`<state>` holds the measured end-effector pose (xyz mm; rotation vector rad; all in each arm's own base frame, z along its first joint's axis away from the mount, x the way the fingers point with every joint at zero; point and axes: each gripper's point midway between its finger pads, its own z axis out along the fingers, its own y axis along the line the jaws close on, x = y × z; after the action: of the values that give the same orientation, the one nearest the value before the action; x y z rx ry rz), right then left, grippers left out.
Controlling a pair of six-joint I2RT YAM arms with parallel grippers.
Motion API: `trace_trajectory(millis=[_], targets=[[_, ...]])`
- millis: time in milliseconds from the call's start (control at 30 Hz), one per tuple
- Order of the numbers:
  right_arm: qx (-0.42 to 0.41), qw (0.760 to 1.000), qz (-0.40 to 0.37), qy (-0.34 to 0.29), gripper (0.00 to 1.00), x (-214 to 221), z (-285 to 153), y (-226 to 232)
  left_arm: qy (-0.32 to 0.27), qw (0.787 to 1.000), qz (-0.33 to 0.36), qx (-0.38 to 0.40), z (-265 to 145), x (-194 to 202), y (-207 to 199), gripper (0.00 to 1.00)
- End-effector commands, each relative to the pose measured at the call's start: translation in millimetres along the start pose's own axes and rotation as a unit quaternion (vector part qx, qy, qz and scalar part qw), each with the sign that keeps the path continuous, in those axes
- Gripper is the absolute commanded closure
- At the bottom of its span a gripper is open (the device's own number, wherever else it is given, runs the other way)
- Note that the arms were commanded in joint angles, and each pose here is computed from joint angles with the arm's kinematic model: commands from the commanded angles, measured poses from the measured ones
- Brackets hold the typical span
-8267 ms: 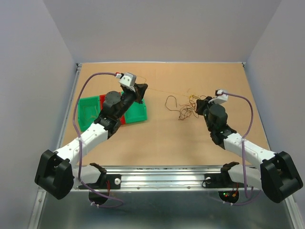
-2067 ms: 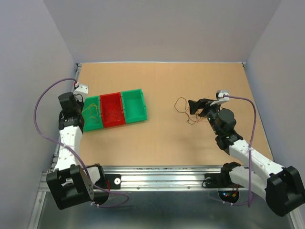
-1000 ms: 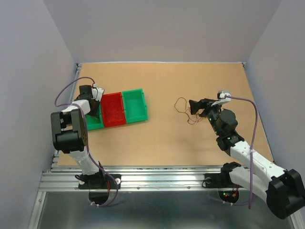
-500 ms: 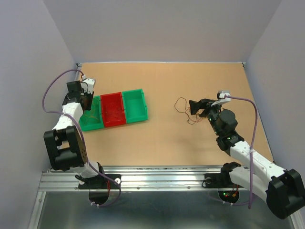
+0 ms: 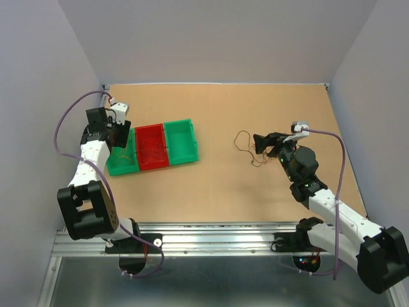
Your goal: Untangle the cables
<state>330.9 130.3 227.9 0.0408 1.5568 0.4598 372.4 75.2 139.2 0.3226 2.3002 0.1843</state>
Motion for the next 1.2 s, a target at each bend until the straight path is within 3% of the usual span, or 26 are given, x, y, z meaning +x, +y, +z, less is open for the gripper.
trace_trajectory(millis=[0,433,533,600,833,900,933,1033,1167], targets=[[-0.004,1.000,-0.002,-0.007,0.06,0.1,-1.8,-0.7,-0.038,0.999,0.013,0.016,-0.8,-31.6,-1.0,0.35],[-0.004,1.000,-0.005,-0.005,0.06,0.5,-0.7,-0.3,-0.022,0.999,0.026,-0.020,39.5,-40.7,9.5,0.39],[-0.006,1.000,-0.004,-0.007,0.06,-0.7,-1.0,0.7,-0.019,0.999,0.027,-0.020,46.3,-42.0,11.8,0.47],[-0.006,1.000,-0.003,-0.006,0.06,-0.4,-1.1,0.4,-0.016,0.999,0.026,-0.023,50.0,-41.0,13.1,0.58],[-0.006,1.000,-0.003,-0.005,0.06,0.8,-0.8,0.6,-0.022,0.999,0.027,-0.020,58.7,-42.0,11.8,0.66],[-0.005,1.000,-0.004,-0.006,0.06,0.2,-1.2,-0.2,-0.020,0.999,0.026,-0.019,60.6,-40.3,12.0,0.74],[-0.004,1.000,-0.004,-0.006,0.06,0.4,-1.5,-0.6,-0.016,0.999,0.026,-0.020,60.8,-37.2,11.1,0.85],[-0.003,1.000,-0.006,-0.009,0.06,-1.0,-2.6,-1.3,-0.021,0.999,0.026,-0.028,54.5,-36.0,12.5,1.00],[-0.003,1.000,-0.005,-0.008,0.06,-0.6,-2.6,-1.4,-0.028,0.999,0.020,-0.032,44.8,-26.4,7.8,1.00]])
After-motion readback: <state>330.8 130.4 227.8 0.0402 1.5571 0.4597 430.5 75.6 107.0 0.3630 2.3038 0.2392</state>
